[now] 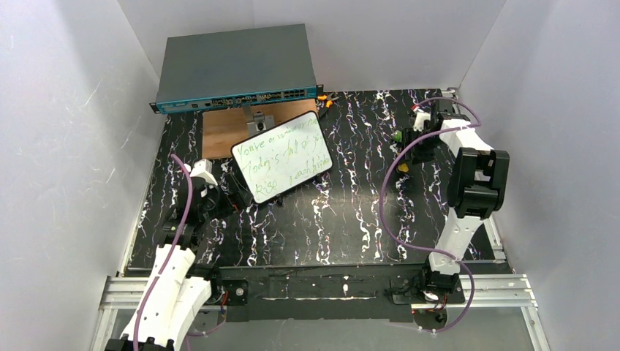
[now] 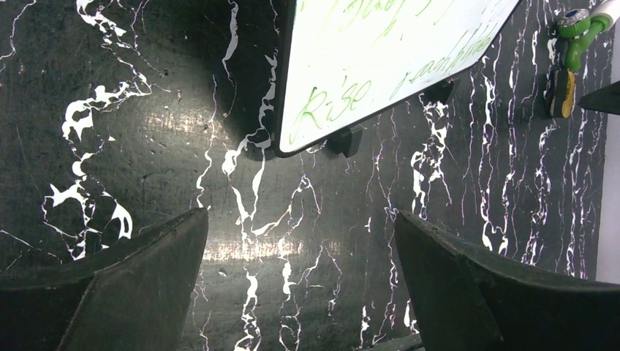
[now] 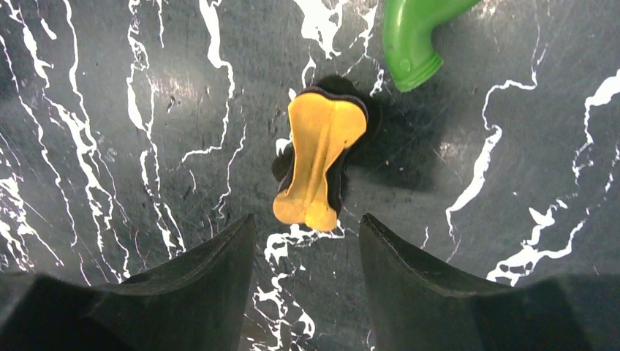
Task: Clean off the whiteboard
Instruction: Pick up the whiteboard eraser from the center of the board.
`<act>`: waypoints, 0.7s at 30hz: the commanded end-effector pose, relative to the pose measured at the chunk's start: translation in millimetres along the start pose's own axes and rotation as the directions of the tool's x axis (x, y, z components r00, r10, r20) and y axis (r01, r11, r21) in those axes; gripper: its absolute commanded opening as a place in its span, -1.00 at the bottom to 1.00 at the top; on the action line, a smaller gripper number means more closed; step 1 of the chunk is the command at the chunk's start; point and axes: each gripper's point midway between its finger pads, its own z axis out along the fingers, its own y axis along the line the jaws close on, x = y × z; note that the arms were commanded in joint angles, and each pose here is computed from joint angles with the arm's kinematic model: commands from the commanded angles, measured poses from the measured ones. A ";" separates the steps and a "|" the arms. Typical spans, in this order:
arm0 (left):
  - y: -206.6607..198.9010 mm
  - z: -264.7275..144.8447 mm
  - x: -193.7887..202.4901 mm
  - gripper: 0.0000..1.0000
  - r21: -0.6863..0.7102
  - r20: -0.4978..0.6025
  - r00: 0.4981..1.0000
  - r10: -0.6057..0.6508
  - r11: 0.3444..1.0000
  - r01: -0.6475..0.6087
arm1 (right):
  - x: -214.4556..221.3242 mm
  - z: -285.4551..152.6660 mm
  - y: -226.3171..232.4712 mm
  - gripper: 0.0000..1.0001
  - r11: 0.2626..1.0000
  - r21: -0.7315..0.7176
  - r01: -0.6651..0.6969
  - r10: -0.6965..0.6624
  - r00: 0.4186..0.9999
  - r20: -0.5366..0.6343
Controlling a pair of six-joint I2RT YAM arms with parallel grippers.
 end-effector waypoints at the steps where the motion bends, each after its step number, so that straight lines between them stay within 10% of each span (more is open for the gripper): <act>1: -4.7 -1.7 -12.4 0.99 0.005 0.026 1.000 0.015 1.000 -0.015 | -15.6 1.7 1.5 0.22 1.000 -0.004 -0.013 0.013 1.000 0.003; 21: 0.0 4.5 -9.0 0.99 -0.017 0.004 1.000 0.007 1.000 -0.007 | -13.3 39.3 -11.0 -0.09 1.000 0.011 -0.015 0.016 0.997 -0.069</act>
